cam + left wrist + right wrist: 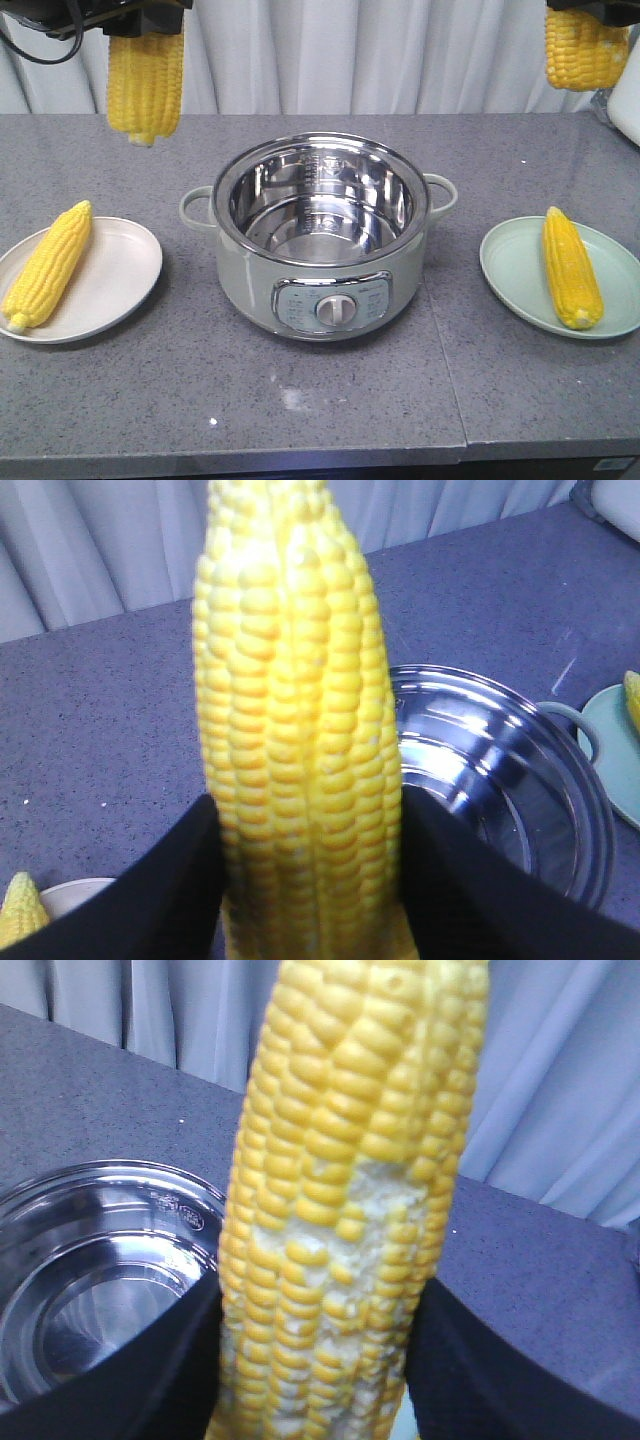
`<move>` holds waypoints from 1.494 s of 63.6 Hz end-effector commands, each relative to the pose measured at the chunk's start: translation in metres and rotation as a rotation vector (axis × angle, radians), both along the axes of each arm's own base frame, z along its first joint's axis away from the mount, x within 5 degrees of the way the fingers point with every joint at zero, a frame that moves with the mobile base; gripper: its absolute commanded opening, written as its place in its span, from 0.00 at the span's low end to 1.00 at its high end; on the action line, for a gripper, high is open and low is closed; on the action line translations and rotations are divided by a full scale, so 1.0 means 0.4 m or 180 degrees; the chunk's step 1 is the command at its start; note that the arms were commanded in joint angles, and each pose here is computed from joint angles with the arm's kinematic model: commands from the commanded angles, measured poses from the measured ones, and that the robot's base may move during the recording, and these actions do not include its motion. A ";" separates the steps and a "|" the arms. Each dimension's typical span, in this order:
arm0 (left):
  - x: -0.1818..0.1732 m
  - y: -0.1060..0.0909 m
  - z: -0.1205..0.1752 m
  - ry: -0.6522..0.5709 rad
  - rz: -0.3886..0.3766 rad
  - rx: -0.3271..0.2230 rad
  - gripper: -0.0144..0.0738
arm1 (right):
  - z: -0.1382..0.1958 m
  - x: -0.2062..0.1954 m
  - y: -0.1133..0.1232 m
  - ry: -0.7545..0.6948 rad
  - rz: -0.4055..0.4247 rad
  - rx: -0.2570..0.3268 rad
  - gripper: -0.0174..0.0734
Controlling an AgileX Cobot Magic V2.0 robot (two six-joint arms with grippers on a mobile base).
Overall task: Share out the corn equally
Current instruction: 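Hold both cobs raised above the counter, then turn the base away from the pot toward the other counter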
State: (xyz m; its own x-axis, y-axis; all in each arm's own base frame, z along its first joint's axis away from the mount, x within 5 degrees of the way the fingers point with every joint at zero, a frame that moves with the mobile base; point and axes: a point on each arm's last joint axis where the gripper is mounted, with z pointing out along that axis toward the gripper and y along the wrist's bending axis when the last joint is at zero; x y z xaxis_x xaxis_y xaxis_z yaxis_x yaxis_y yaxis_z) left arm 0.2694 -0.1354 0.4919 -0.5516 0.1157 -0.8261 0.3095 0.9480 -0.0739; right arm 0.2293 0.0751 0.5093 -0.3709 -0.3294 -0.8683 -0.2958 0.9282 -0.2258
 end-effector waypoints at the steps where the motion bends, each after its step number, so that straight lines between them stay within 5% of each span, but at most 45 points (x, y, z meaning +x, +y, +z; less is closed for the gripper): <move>1: -0.029 0.013 0.058 -0.0370 -0.0010 -0.0198 0.16 | 0.054 -0.027 -0.016 -0.0416 -0.0003 0.0080 0.19; 95: -0.029 0.013 0.058 -0.0370 -0.0010 -0.0198 0.16 | 0.055 -0.027 -0.016 -0.0420 -0.0003 0.0081 0.19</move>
State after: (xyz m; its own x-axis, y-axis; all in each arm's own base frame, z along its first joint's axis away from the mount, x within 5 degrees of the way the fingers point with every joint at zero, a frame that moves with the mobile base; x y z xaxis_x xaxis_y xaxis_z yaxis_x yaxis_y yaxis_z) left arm 0.2694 -0.1354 0.4919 -0.5516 0.1157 -0.8261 0.3095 0.9480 -0.0739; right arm 0.2293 0.0751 0.5093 -0.3709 -0.3294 -0.8683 -0.2958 0.9282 -0.2258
